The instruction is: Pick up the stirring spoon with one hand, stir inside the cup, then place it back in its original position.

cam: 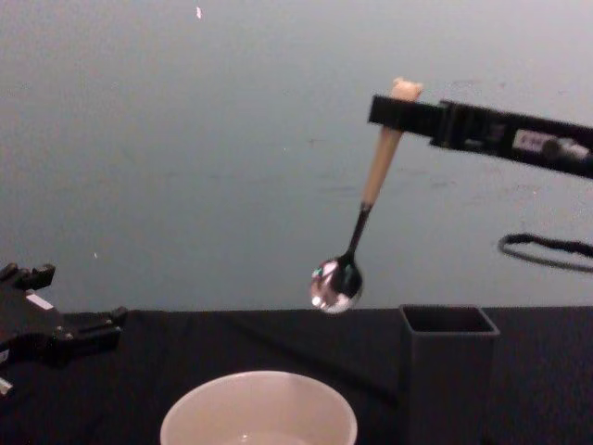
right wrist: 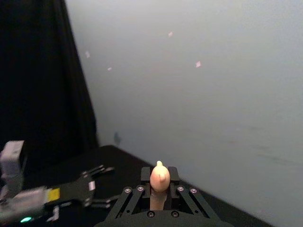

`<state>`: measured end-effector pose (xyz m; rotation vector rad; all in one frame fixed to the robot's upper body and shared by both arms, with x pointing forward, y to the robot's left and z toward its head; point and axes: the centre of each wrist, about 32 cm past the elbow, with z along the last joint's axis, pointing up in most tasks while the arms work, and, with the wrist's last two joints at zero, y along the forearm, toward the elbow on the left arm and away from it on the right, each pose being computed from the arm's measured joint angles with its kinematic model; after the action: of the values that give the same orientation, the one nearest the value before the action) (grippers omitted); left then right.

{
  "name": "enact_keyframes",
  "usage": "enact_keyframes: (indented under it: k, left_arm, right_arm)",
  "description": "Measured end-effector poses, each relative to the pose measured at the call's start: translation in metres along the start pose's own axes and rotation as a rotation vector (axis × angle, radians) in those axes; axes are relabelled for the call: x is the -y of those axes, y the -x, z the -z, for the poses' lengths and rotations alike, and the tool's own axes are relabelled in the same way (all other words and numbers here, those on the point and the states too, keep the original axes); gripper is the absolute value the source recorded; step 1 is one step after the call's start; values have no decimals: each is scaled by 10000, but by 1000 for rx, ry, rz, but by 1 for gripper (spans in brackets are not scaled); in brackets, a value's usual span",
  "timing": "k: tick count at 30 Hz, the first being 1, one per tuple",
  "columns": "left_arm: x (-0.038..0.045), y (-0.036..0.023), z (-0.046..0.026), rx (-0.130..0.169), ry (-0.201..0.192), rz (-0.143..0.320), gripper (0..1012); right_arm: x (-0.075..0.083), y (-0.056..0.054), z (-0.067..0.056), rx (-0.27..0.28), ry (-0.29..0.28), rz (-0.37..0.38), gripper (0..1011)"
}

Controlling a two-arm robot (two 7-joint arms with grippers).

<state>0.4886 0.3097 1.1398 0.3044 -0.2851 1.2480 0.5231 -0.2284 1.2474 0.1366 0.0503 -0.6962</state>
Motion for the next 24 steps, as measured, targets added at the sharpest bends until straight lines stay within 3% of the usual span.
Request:
enact_keyframes:
  k: [9, 24]
  left_arm:
    - [0, 0, 0, 0, 0, 0, 1001]
    - [0, 0, 0, 0, 0, 0, 1001]
  right_arm:
    - [-79, 129, 158, -7, 57, -85, 214]
    - [-109, 254, 485, 85, 145, -164, 214]
